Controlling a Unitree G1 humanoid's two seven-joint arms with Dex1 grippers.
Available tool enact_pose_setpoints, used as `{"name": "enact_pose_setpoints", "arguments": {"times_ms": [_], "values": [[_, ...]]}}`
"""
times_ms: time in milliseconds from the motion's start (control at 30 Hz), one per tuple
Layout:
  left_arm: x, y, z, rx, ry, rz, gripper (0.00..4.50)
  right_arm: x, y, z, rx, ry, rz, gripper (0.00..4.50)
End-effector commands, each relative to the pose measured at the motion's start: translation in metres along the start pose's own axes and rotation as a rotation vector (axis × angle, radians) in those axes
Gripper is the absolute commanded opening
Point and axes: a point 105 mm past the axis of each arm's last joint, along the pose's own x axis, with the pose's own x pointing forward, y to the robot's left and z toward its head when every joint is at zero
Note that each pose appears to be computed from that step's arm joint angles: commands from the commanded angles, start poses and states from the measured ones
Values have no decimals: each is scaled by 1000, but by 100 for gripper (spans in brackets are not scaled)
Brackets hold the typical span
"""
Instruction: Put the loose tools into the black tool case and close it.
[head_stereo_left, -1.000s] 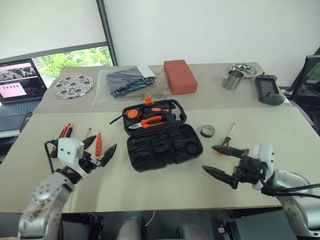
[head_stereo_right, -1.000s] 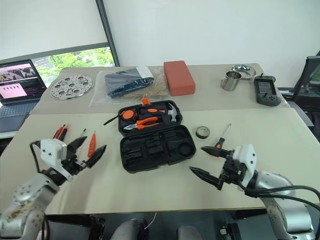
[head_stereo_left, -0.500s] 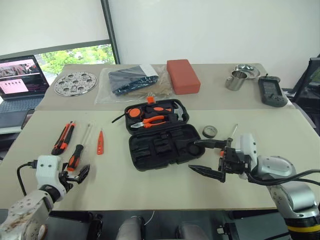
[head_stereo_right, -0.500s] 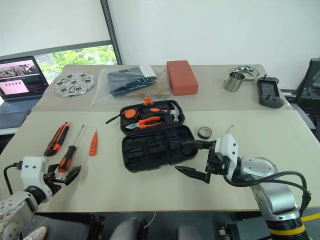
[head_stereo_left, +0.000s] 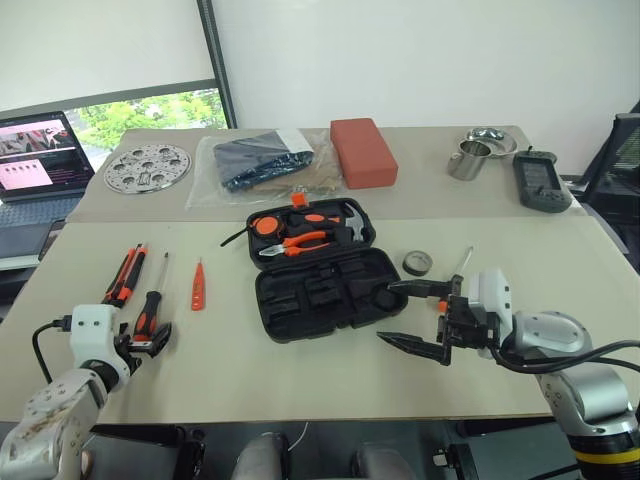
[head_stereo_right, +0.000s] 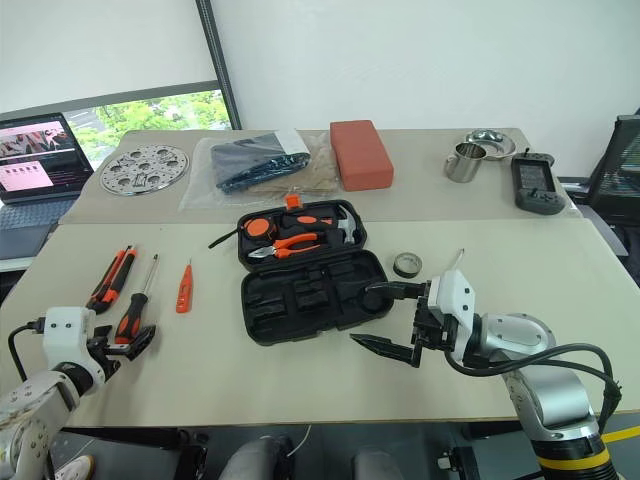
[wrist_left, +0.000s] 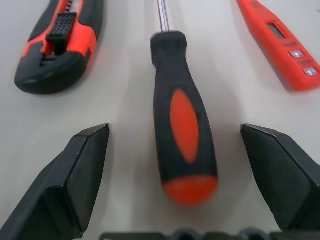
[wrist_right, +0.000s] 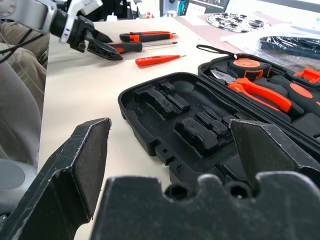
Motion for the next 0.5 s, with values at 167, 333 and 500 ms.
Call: {"name": "enact_pose_setpoints", "arguments": {"times_ms": [167, 333, 500], "values": [[2, 2, 5, 29, -23, -5, 166, 5, -1, 15, -45, -71, -20, 450], [-6, -5, 43, 143, -183, -97, 100, -2, -4, 16, -42, -77, -54, 450], [-30, -3, 95, 220, -398, -238, 100, -12, -9, 28, -15, -145, -113, 450]]}}
